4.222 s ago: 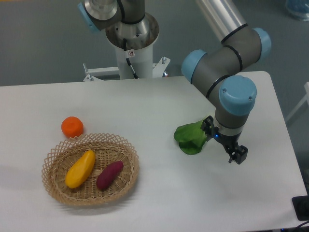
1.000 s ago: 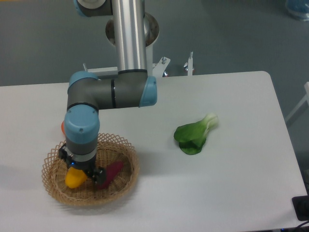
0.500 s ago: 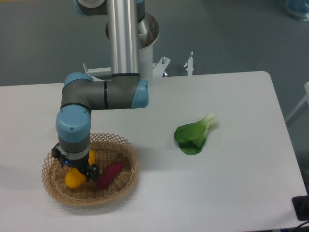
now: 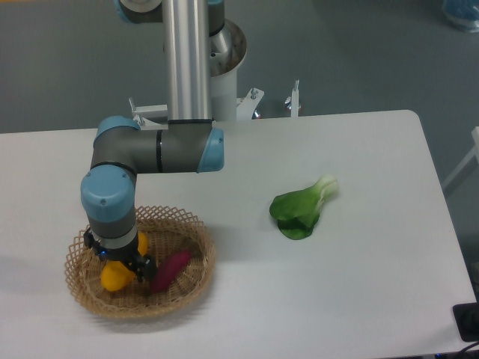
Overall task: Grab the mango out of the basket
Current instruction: 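Close the gripper around the yellow mango inside the basket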
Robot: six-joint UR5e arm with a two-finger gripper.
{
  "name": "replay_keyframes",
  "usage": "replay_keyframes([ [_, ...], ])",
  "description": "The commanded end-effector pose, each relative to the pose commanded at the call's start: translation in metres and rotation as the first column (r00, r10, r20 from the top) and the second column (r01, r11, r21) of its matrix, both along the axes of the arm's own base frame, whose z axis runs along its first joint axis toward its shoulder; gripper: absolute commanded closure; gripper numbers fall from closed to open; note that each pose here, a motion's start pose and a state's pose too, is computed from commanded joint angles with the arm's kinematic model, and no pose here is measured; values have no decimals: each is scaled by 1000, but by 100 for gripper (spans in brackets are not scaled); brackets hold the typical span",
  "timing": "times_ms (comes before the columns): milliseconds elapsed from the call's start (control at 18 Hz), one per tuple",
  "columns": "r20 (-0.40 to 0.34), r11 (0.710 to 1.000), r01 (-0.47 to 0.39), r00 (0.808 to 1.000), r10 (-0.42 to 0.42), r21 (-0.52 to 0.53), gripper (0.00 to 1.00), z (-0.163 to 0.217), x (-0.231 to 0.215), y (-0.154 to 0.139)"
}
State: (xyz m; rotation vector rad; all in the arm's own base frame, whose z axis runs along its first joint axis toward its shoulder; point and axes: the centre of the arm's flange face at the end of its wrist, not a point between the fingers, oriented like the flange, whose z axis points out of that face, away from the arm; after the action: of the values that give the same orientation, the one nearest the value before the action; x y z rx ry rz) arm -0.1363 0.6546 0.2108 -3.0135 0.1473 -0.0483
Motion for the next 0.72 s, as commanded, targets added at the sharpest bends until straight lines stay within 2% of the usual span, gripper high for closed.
replay_keyframes([
  [111,-2,1000,3,1000,-3,3,0,-1,0,1],
  [167,-2,1000,5,1000,-5,3,5,-1,1,1],
  [333,4,1000,2,1000,-2,2,24,-1,1,2],
  [556,17,1000,0,1000,-1,11,64,3,2,2],
  [667,28,1000,0,1000,0,17,74,7,4,2],
  [722,38,1000,-2,999,1,22,75,10,4,3],
])
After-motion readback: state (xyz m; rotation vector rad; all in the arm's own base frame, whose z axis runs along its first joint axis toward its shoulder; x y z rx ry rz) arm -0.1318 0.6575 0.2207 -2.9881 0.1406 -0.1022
